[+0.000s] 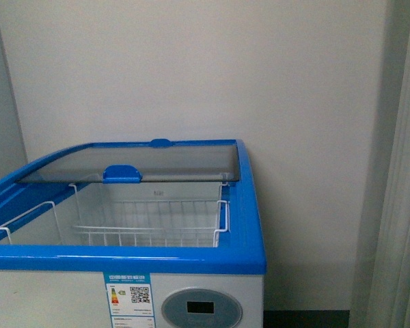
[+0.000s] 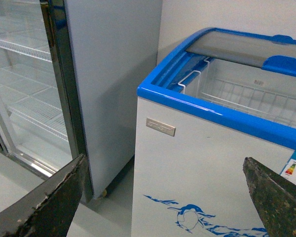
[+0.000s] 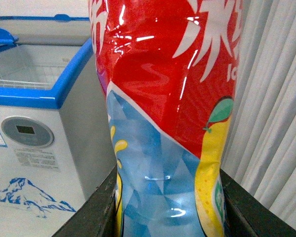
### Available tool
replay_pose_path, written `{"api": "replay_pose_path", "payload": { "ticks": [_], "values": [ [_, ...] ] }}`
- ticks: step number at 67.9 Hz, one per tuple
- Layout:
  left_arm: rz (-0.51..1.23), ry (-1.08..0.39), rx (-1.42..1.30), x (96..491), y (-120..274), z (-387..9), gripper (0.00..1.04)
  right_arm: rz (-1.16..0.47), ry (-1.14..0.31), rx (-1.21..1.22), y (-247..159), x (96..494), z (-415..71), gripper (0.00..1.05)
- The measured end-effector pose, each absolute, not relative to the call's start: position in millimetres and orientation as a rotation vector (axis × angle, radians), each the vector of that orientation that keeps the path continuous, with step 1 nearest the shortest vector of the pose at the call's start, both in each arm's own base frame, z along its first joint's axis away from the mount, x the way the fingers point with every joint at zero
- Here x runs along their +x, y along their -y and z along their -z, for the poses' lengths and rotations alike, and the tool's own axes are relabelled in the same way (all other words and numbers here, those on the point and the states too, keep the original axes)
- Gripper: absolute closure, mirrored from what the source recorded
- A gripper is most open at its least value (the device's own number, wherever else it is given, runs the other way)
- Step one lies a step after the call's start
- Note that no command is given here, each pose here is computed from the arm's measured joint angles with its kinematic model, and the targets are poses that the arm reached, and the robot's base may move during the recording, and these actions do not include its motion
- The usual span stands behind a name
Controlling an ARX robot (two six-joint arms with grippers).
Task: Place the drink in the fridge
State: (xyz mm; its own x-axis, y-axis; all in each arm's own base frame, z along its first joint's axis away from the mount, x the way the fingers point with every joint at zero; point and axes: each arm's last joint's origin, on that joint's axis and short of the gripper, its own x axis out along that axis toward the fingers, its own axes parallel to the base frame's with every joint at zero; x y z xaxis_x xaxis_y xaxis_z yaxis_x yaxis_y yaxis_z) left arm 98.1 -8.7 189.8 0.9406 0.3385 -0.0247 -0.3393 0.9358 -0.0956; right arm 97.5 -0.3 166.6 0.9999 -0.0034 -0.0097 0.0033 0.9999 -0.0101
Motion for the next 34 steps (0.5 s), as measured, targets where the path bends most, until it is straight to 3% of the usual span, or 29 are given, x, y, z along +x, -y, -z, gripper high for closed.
{"api": "replay_pose_path", "payload": {
  "ticks": [16,25,34],
  "values": [
    [-0.401,-0.033,-0.089,98,9,-168,0.08,0.003,-0.01,-0.01,0,98,-167,0.64],
    [-0.051,0.007,-0.043,97,12,-168,0.32,0.001,-0.01,-0.01,0,98,-167,0.64],
    [0.031,0.007,-0.021,97,11,-168,0.54,0.002,-0.01,-0.01,0,98,-167,0.64]
  ]
}}
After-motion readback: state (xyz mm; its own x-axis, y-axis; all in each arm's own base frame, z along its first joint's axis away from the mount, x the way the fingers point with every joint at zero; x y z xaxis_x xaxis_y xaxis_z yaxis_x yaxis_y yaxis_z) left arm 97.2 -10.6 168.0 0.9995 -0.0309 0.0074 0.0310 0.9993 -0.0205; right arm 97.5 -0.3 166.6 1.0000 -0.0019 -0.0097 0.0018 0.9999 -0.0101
